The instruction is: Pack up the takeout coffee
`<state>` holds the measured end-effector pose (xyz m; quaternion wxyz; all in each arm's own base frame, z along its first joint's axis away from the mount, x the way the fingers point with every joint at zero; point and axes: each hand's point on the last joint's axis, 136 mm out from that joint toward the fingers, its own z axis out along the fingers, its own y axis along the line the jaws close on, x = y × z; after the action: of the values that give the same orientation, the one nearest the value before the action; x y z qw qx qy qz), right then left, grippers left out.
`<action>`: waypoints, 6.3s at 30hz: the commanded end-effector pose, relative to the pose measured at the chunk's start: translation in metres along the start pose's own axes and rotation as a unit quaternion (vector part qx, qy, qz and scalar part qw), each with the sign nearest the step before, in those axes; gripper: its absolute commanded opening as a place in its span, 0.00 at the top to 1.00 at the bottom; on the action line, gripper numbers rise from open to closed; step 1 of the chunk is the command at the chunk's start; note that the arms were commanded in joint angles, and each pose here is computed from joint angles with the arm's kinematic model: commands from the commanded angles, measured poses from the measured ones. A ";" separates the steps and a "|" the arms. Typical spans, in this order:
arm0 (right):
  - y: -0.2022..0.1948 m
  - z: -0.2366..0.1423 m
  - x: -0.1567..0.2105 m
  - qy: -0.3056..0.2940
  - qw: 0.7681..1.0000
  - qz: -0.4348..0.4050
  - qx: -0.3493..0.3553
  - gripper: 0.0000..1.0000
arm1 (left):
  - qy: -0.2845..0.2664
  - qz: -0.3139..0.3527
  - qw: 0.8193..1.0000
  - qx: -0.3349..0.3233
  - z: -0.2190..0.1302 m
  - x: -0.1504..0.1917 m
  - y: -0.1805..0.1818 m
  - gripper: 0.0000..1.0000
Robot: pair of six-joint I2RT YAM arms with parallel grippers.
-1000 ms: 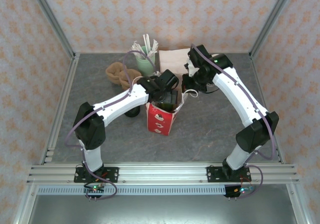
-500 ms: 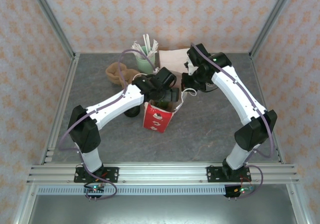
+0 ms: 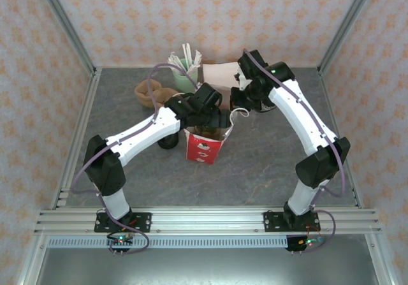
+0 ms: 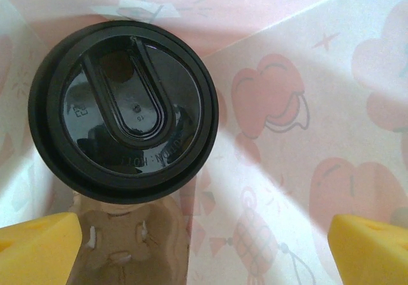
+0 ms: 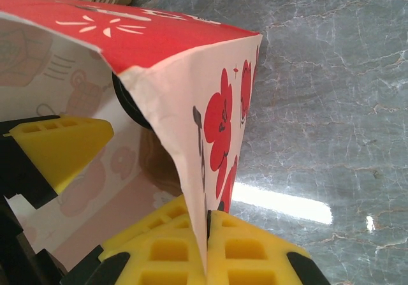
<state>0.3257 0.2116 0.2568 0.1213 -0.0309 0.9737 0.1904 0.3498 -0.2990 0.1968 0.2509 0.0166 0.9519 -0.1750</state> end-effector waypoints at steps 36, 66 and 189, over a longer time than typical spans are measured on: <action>-0.014 -0.007 -0.010 0.024 0.999 0.032 0.005 1.00 | -0.049 -0.005 0.985 0.167 -0.102 -0.059 -0.071 0.01; -0.003 -0.002 0.002 0.013 0.998 0.020 -0.057 0.98 | -0.196 -0.061 0.979 0.006 -0.175 -0.142 0.038 0.03; -0.039 -0.067 -0.035 -0.245 0.965 0.063 -0.066 0.68 | -0.183 -0.160 0.956 -0.161 0.036 -0.243 0.194 0.61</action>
<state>0.3465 0.1530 0.3121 0.3296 0.0741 0.9008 0.2728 0.5933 -0.1226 0.2221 0.3755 -0.2033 0.9017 -0.0681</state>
